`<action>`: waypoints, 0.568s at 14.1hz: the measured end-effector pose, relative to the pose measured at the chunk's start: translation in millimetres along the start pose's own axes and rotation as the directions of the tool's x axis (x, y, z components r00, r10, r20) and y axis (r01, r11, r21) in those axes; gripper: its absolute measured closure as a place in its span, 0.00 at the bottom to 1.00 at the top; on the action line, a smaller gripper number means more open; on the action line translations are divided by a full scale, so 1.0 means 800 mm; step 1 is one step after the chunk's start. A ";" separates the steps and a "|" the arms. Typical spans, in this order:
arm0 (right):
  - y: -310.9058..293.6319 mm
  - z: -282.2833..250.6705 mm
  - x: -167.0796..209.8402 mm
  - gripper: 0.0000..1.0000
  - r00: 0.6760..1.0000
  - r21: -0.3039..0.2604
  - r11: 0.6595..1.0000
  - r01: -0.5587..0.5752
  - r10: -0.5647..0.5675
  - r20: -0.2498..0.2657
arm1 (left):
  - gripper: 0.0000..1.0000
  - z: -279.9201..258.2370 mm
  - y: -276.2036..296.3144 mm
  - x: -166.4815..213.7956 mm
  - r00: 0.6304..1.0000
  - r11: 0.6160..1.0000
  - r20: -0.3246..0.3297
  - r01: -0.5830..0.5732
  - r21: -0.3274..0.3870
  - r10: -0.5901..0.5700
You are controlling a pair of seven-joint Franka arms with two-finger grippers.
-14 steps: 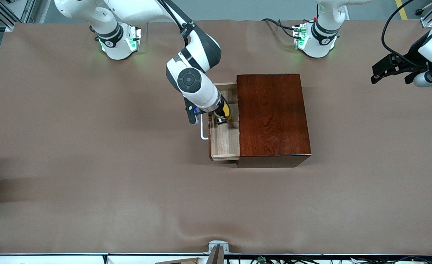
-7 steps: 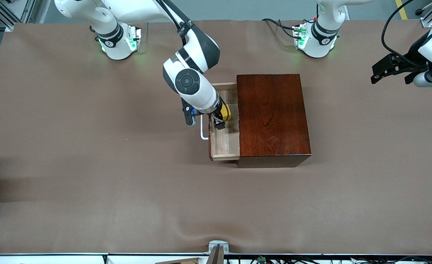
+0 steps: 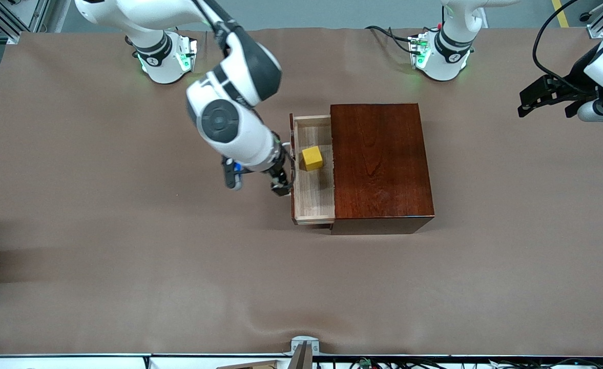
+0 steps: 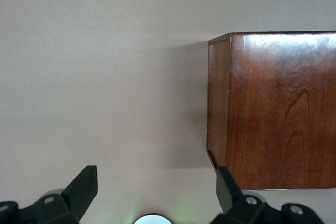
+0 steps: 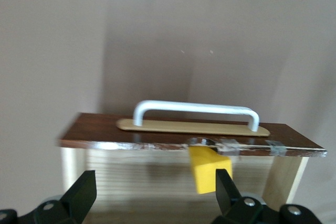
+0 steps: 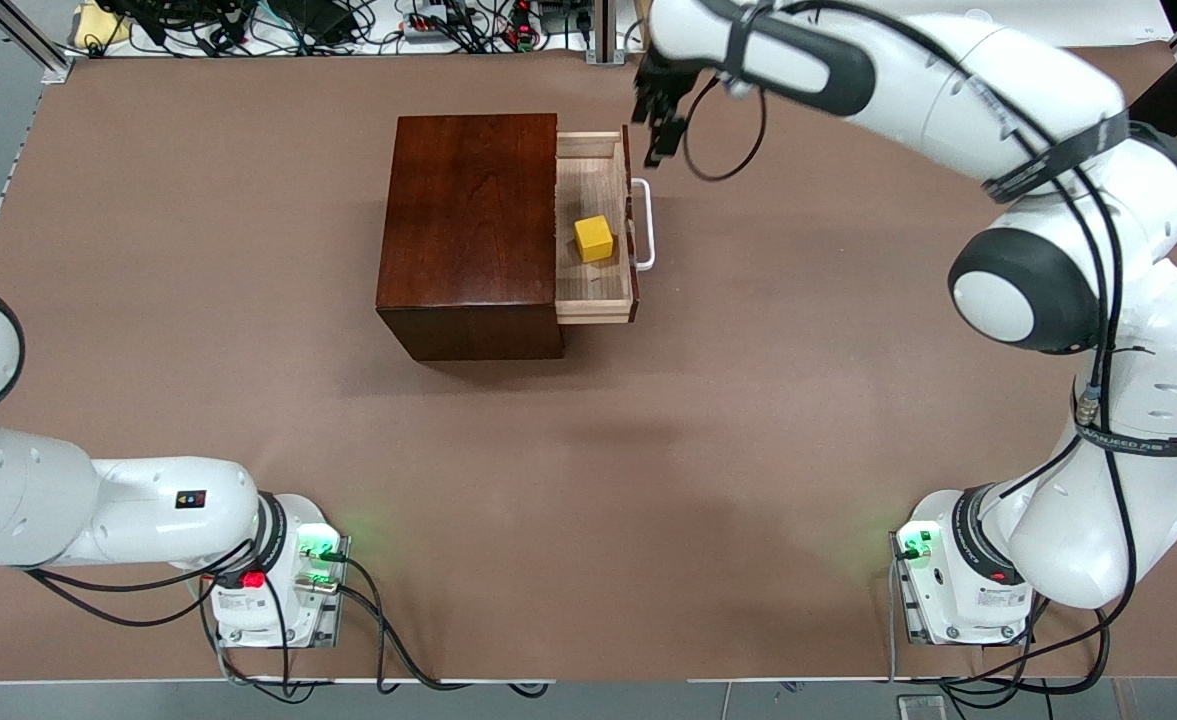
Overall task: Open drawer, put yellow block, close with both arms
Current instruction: 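Withdraw the right gripper while the left gripper reaches the drawer front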
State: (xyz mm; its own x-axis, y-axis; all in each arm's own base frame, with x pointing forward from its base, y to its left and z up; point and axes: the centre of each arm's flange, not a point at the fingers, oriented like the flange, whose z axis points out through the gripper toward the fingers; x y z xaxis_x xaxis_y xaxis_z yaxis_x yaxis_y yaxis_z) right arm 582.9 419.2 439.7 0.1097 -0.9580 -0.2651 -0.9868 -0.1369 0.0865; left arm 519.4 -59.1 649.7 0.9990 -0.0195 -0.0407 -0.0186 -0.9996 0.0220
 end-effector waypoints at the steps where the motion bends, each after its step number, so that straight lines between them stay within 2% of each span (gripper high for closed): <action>1: -0.008 -0.021 0.015 0.00 1.000 0.021 1.000 -0.002 0.002 0.004 | 0.00 0.002 0.000 0.001 1.000 1.000 0.003 0.000 0.000 0.000; 5: -0.021 -0.093 0.066 0.00 0.996 0.090 0.992 0.087 -0.086 -0.013 | 0.00 0.009 0.030 0.002 1.000 1.000 0.014 -0.008 0.003 0.008; 8: -0.024 -0.127 0.112 0.00 0.990 0.063 0.988 0.141 -0.139 -0.024 | 0.00 0.021 0.112 0.002 0.999 0.999 0.019 0.044 0.007 -0.044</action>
State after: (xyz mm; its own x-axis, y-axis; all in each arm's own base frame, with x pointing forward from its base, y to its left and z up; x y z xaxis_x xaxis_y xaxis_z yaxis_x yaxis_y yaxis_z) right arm 623.5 310.6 512.1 0.2488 -0.9353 -0.2514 -0.9671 -0.2540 -0.0123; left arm 518.4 -149.3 635.0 0.9979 0.0241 -0.0609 0.0250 -0.9996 0.0129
